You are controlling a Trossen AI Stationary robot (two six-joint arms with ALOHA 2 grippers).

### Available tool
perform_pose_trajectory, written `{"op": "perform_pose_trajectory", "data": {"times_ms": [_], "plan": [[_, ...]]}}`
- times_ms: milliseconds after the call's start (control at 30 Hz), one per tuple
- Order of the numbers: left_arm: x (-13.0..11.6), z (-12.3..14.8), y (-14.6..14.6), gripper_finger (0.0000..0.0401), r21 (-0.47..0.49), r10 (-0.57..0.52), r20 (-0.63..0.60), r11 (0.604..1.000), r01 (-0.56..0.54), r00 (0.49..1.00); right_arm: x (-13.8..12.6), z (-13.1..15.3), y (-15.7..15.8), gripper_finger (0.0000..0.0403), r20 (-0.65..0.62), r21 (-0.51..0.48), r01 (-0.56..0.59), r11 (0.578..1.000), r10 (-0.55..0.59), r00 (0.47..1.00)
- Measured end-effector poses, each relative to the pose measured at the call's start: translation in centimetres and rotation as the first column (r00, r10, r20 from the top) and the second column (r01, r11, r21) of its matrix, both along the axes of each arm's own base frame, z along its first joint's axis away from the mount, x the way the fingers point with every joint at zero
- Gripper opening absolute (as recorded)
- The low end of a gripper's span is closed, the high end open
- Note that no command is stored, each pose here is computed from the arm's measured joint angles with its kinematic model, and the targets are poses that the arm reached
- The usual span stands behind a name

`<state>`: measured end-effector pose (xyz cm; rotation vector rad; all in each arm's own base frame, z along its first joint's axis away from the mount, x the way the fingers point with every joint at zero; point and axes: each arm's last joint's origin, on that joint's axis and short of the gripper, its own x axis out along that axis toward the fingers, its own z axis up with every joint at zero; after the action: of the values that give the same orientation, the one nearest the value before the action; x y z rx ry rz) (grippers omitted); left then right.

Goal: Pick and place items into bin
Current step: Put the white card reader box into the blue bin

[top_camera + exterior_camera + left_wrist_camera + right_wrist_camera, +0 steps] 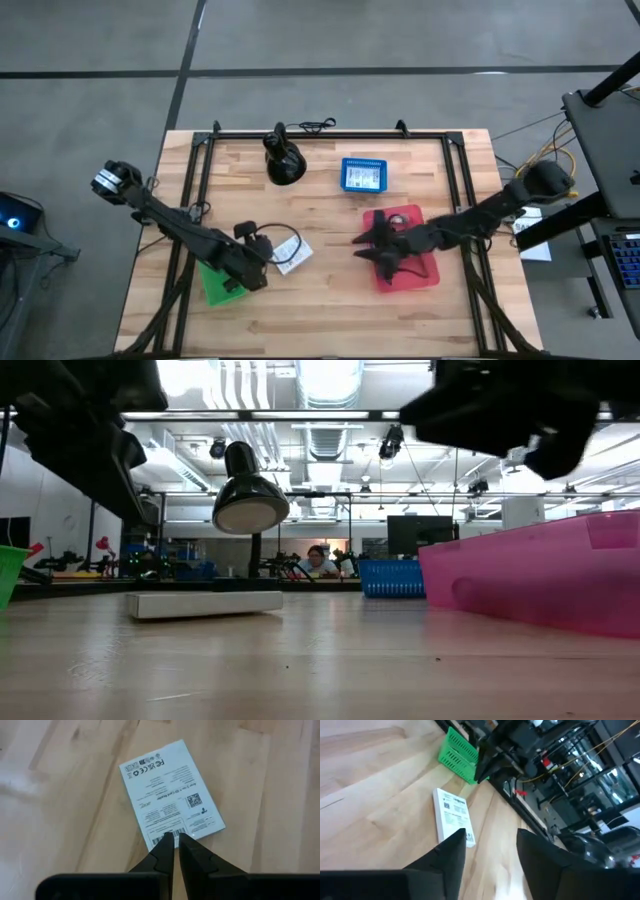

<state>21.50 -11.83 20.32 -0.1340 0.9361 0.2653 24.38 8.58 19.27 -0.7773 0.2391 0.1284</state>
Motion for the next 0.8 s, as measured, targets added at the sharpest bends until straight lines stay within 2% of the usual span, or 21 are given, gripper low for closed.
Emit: {"op": "perform_pose_trajectory", "data": {"times_ms": [100,267,400,500,600,700,800], "plan": [[-0.5,0.1,0.2,0.0011,-0.019,0.007,0.006,1.000,-0.007,1.000,2.2,-0.3,0.4,0.0174,-0.033,-0.014,0.013,1.000,-0.014,0.999],[-0.7,0.0,0.1,0.0011,-0.086,-0.032,-0.031,0.996,0.029,0.999,4.8,-1.5,1.3,0.0182,-0.106,-0.102,-0.021,0.995,0.010,0.994],[-0.8,-0.6,0.0,0.0011,-0.091,-0.056,-0.068,0.995,0.050,0.996,7.1,-1.8,2.1,0.0182,-0.121,-0.077,-0.105,0.992,0.095,0.988],[-1.3,-1.0,0.3,0.0011,-0.046,-0.062,-0.126,0.997,0.057,0.990,8.9,-2.5,2.5,0.0182,-0.142,-0.061,-0.139,0.988,0.129,0.981],[-2.0,-1.4,0.9,0.0011,0.062,-0.022,-0.179,0.998,0.034,0.984,10.7,-3.5,2.4,0.0182,-0.198,-0.084,-0.129,0.988,0.111,0.974],[-2.1,-1.6,1.3,0.0011,0.145,0.015,-0.153,0.989,0.007,0.988,12.4,-4.6,1.8,0.0182,-0.282,-0.107,-0.112,0.988,0.078,0.956],[-2.1,-1.8,1.5,0.0011,0.171,0.002,-0.156,0.985,0.026,0.988,14.0,-5.4,1.0,0.0182,-0.360,-0.115,-0.086,0.990,0.039,0.932]]}}
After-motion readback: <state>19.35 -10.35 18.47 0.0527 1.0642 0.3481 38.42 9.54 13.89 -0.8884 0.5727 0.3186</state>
